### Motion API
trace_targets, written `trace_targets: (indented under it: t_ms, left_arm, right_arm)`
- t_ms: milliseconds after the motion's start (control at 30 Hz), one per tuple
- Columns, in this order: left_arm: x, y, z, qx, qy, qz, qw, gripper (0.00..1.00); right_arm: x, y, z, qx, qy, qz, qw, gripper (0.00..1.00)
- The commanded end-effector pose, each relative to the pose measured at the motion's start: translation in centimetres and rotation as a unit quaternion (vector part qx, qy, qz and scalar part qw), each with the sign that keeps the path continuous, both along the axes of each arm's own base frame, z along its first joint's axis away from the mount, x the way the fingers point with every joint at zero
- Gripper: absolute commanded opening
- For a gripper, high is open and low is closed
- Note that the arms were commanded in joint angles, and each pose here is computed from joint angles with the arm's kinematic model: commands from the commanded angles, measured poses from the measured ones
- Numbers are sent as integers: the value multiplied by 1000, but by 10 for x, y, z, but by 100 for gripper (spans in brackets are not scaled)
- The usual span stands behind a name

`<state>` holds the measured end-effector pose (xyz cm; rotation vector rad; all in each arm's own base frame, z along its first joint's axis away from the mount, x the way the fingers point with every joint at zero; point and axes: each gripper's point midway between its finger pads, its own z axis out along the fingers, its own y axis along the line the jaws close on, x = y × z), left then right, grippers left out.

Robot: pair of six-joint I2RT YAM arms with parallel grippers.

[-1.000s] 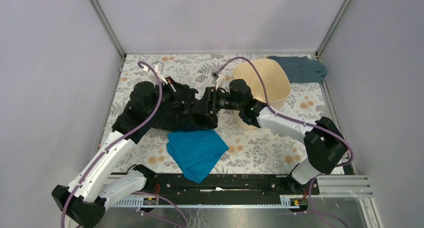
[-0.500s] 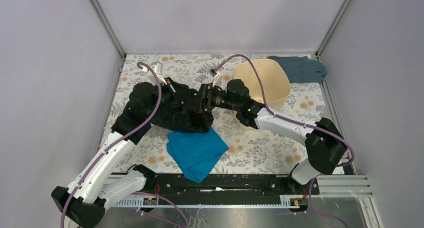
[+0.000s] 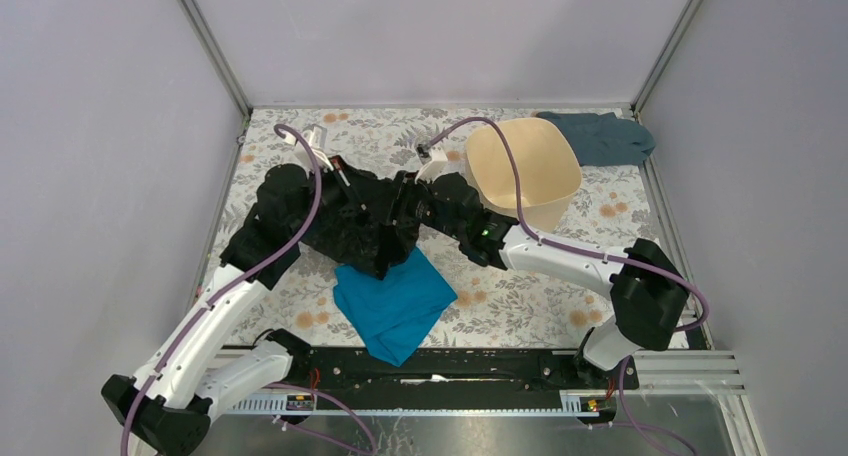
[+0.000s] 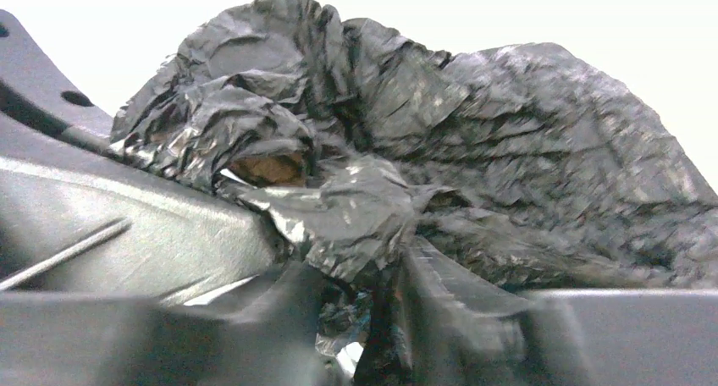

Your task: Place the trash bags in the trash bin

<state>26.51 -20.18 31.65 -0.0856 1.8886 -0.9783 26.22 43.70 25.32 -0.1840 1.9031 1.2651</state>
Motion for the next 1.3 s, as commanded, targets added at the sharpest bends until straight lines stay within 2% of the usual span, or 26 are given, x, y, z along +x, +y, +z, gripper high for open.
trace_targets:
  t_ms: [0,67,100,167,233,400,500,600,667,733,867,1033,1267]
  left_arm:
    - [-9,3,34,-4,-44,-11,999,22]
    - [-12,11,40,13,-57,0,998,55]
    - [-14,16,45,21,-68,5,997,69]
    - [-20,27,59,35,-95,19,995,88]
    - [-29,40,74,46,-124,33,991,98]
    - [-58,73,121,55,-202,70,975,99]
    - [-72,96,138,62,-231,108,965,99]
    - [-76,113,140,78,-228,139,960,99]
    - [-74,118,137,88,-217,151,960,99]
    - [-74,117,135,87,-211,149,962,99]
    - [-73,104,138,68,-205,126,968,99]
    - [-69,69,141,41,-180,50,981,99]
    - [-68,13,150,-60,-135,-66,987,99]
  right_arm:
    - [19,-1,34,46,-46,-54,996,25]
    - [26,-14,28,24,-58,-83,995,4]
    - [30,-22,28,12,-68,-96,993,0]
    - [36,-32,36,0,-91,-96,991,0]
    - [45,-38,55,1,-107,-88,990,0]
    - [64,-45,123,-4,-130,-66,989,0]
    - [55,-58,174,-15,-165,-43,985,0]
    - [43,-86,223,-61,-206,-56,975,0]
    - [35,-119,269,-86,-230,-93,965,0]
    - [29,-152,288,-107,-233,-139,956,0]
    - [5,-206,312,-96,-251,-197,943,0]
    - [-17,-240,327,-73,-288,-226,928,0]
    - [0,-253,284,-155,-251,-262,919,0]
